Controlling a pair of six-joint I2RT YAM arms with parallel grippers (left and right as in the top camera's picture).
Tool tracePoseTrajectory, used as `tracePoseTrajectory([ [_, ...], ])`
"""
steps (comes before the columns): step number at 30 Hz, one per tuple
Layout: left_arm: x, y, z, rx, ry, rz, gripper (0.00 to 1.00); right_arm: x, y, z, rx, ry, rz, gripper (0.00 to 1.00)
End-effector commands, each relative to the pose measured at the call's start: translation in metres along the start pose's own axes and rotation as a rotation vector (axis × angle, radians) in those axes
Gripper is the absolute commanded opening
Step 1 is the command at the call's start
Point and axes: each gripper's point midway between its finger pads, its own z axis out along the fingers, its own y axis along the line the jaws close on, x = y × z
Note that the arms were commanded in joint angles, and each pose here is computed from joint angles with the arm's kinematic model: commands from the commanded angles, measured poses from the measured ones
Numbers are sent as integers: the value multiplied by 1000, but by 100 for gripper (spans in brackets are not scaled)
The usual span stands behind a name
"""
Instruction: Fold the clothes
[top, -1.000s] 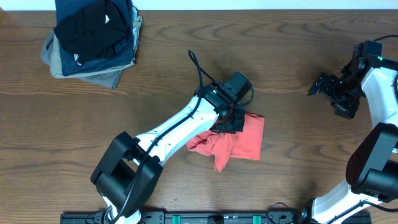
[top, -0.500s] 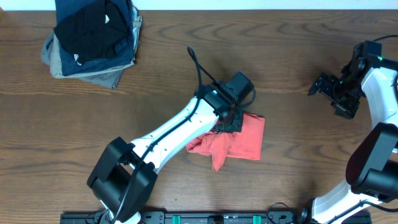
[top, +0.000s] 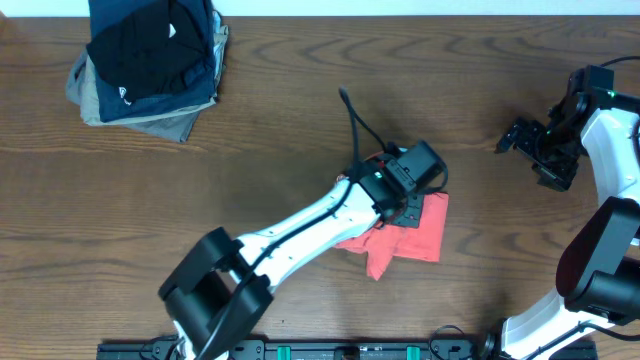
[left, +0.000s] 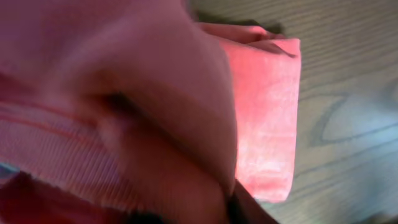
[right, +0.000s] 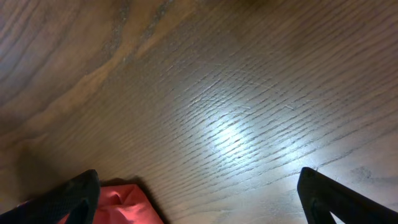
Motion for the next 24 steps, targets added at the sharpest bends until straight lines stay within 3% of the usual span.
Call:
tracePoseTrajectory([
  [1, -2, -2, 13, -20, 3, -3, 27, -4, 2, -6, -5, -21, -19, 99],
  [15, 8, -17, 6, 6, 10, 41, 30, -4, 2, -6, -5, -21, -19, 99],
  [20, 0, -16, -10, -3, -44, 82, 49, -4, 2, -6, -5, -21, -19, 99],
  [24, 2, -16, -12, -8, -40, 91, 52, -4, 2, -6, -5, -21, -19, 99],
])
